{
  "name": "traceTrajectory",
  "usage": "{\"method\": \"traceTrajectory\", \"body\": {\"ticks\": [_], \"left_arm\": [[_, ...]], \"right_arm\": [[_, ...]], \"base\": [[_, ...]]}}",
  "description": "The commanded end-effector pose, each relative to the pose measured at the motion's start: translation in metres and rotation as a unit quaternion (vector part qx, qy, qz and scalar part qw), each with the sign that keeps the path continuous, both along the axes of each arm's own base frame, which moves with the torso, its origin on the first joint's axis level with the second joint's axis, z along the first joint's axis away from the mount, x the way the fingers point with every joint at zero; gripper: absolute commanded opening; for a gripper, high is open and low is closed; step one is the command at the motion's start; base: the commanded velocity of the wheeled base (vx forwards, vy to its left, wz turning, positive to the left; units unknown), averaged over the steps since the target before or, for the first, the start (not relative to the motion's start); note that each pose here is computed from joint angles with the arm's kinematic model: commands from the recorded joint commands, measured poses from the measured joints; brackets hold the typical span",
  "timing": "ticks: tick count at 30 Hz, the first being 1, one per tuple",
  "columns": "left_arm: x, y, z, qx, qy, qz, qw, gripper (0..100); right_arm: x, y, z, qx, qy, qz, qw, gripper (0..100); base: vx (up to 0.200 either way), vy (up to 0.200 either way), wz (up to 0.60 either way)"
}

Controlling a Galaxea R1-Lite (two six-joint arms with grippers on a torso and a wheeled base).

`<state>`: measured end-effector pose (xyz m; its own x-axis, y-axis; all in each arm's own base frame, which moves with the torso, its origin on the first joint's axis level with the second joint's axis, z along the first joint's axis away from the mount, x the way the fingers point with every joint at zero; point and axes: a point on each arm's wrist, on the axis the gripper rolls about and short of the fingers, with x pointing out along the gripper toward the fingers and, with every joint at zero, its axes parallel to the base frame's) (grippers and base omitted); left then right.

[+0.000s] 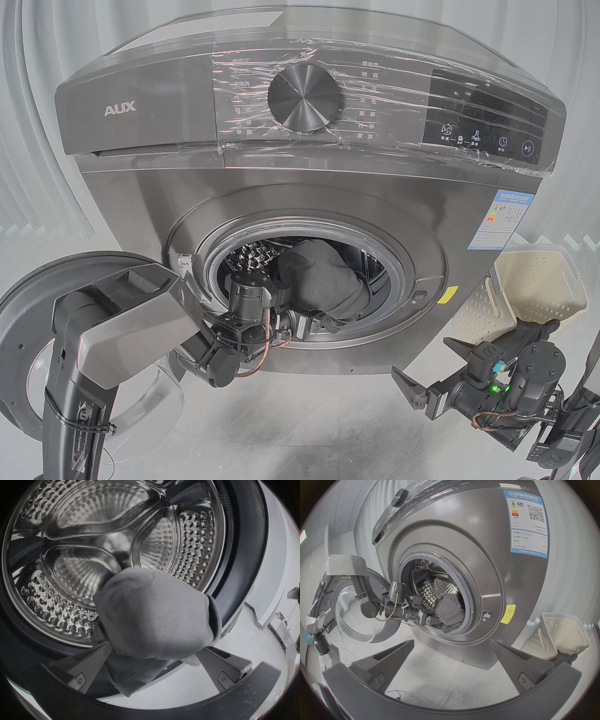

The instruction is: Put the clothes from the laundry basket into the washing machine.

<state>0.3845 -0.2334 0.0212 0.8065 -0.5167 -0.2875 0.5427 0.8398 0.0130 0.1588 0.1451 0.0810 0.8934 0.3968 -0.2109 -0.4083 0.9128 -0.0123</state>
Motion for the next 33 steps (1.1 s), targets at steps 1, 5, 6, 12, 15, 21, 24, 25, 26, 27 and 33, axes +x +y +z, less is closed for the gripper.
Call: {"method": "traceTrajectory", "body": {"ticks": [1,5,6,12,15,21,24,25,26,27,33], "left_arm": [[-0.001,0.0,-0.013,0.009,0.011,-0.002,0.9999,100],[0.002,-0.002,-0.029,0.019,0.018,-0.002,0.9997,0],[0.003,-0.003,-0.03,0.019,0.017,-0.002,0.9997,0],[0.017,-0.012,-0.029,-0.001,-0.005,0.004,1.0,0],[0.032,-0.021,-0.013,-0.036,-0.033,0.018,0.9986,0],[0.068,-0.025,0.018,-0.09,-0.115,0.074,0.9866,0],[0.084,-0.026,0.03,-0.115,-0.156,0.091,0.9769,0],[0.089,-0.025,0.032,-0.119,-0.163,0.098,0.9745,0],[0.092,-0.024,0.034,-0.122,-0.171,0.104,0.9722,0],[0.095,-0.023,0.034,-0.125,-0.175,0.107,0.9708,0],[0.096,-0.024,0.033,-0.126,-0.177,0.107,0.9702,100]], "right_arm": [[0.0,0.0,0.0,0.0,0.0,0.0,1.0,100],[0.0,0.0,0.0,0.0,0.0,0.001,1.0,100],[0.0,0.0,0.0,0.001,-0.001,0.001,1.0,100],[-0.001,0.0,0.001,0.002,-0.003,0.002,1.0,100],[-0.001,0.0,0.001,0.002,-0.003,0.002,1.0,100],[0.0,0.0,0.002,0.003,-0.004,0.001,1.0,100],[0.0,0.0,0.002,0.003,-0.004,0.001,1.0,100],[0.0,0.0,0.002,0.004,-0.004,0.001,1.0,100],[0.0,0.0,0.002,0.004,-0.004,0.001,1.0,100],[0.0,0.0,0.002,0.004,-0.004,0.001,1.0,100],[0.0,0.0,0.002,0.005,-0.005,0.0,1.0,100]], "base": [[0.0,0.0,0.0],[0.0,0.0,0.0],[0.0,0.0,0.0],[0.0,0.0,0.0],[0.0,0.0,0.0],[0.0,0.0,0.0],[0.0,0.0,0.0],[0.0,0.0,0.0],[0.0,0.0,0.0],[0.0,0.0,0.0],[0.0,0.0,0.0]]}}
